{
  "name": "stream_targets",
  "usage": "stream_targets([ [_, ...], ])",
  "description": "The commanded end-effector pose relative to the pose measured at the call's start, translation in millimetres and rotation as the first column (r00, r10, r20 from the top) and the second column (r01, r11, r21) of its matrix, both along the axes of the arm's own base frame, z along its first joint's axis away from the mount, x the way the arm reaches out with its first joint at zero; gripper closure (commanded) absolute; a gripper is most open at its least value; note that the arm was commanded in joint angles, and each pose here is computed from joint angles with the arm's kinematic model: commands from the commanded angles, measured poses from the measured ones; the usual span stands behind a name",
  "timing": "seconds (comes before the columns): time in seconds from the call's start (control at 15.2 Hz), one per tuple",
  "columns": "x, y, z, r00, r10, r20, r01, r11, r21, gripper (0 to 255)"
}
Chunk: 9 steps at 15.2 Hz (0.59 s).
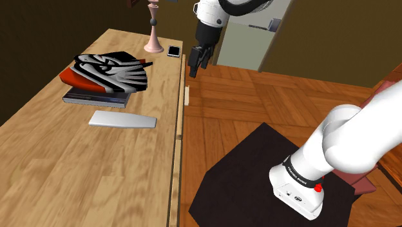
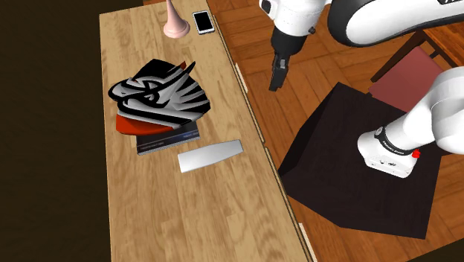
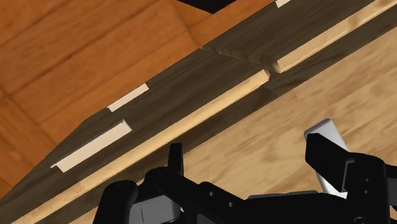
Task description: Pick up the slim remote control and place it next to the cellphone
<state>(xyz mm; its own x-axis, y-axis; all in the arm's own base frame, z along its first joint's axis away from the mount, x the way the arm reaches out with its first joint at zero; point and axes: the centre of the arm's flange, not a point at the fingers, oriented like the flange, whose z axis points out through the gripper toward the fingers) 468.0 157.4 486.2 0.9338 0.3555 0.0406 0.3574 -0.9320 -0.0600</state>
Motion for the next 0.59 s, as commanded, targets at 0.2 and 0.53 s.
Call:
stream_targets([
  [0.2, 25.9, 59.0, -25.6, 0.994, 0.113, 0.000, -0.113, 0.993, -0.014, 0],
  [0.53, 45.2, 118.5, -52.2, 0.975, 0.224, -0.002, -0.224, 0.974, -0.028, 0],
])
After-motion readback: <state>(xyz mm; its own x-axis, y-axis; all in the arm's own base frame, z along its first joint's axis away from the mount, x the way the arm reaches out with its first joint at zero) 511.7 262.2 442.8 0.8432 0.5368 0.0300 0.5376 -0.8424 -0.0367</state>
